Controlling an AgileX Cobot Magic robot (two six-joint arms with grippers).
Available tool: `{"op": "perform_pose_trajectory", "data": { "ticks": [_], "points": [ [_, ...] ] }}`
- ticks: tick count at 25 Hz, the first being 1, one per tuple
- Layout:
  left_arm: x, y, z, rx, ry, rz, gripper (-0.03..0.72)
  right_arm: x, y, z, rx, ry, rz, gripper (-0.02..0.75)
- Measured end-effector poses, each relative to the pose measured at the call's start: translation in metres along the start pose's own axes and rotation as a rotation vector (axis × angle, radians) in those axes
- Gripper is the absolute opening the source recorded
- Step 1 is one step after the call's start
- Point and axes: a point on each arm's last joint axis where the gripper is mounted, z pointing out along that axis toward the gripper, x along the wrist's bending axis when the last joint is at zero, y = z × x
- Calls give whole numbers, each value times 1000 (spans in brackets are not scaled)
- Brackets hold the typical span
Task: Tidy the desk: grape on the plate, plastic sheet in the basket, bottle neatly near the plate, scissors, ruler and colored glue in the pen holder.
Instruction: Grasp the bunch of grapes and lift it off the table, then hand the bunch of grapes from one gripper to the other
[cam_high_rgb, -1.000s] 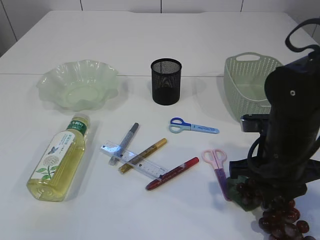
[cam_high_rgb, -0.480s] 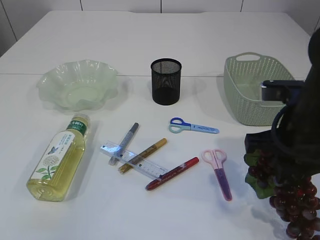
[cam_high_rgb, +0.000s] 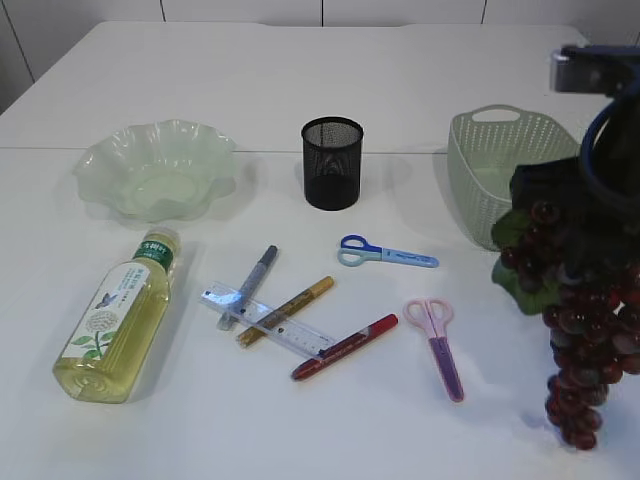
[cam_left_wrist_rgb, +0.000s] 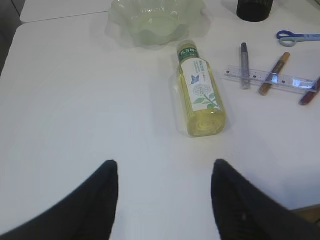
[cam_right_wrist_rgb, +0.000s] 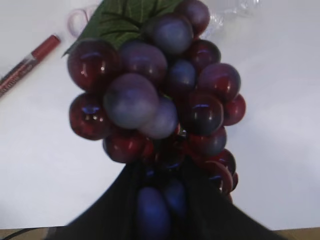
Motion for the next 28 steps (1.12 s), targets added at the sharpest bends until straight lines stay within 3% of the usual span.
{"op": "perform_pose_trajectory", "data": {
  "ticks": [12,15,18,23,28],
  "points": [
    [-12,4,4,24,-129,-62,433,0,13,-61,-179,95,-49,176],
    [-14,12,13,61,-161,-81,433,2,15,-70,-203,117,-70,175],
    [-19,32,25,6,-223,-122,433,5,14,-73,-198,153,-99,174],
    [-27,55,52,14,-316,-190,433,18,14,-77,-217,291,-182,174],
    [-32,65,78,64,-382,-156,433,31,14,-82,-257,441,-259,174]
  ]
}}
